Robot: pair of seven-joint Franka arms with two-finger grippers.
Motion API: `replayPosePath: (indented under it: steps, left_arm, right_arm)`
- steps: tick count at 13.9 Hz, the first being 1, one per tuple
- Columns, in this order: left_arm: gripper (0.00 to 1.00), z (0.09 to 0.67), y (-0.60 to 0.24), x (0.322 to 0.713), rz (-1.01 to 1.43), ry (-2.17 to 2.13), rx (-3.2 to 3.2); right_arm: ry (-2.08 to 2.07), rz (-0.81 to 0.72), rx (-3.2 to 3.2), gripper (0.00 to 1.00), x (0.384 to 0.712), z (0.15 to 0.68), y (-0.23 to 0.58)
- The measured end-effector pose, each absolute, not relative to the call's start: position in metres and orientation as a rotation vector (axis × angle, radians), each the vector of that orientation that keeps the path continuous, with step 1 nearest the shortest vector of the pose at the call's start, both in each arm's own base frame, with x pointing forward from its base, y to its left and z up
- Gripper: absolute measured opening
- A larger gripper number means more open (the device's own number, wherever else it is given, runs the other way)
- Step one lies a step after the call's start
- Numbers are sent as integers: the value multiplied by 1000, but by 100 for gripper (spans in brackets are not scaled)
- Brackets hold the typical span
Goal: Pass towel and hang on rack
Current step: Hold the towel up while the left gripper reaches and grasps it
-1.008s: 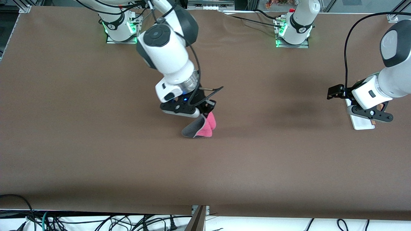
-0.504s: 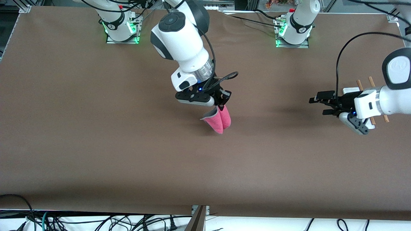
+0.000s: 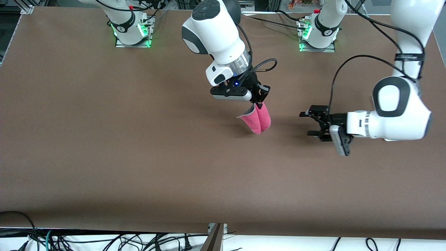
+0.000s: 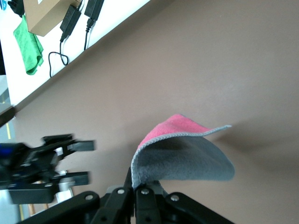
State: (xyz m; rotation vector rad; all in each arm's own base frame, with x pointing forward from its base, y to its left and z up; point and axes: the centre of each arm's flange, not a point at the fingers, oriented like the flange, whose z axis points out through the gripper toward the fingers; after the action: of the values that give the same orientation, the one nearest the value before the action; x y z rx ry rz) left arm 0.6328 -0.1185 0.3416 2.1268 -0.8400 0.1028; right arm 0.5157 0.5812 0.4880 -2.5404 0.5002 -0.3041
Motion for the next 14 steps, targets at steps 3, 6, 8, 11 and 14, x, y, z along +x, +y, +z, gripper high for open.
replayPosePath:
  steps: [3,6,8,11,14]
  left_arm:
    - [100,306,-148,616,204,-978,2077]
    - [100,293,-154,610,287,-1112,2048]
    - [100,294,-159,612,357,-1197,2019]
    - [100,296,-175,612,418,-1260,1999]
    - [100,297,-201,610,467,-1304,2008]
  right_arm:
    - [506,-305,-2523,2,512,486,586]
    - [504,-304,-2523,2,511,486,588]
    - [502,-303,-2523,2,510,486,589]
    - [503,-305,-2522,2,510,486,588]
    - [502,-306,-2520,2,510,487,589]
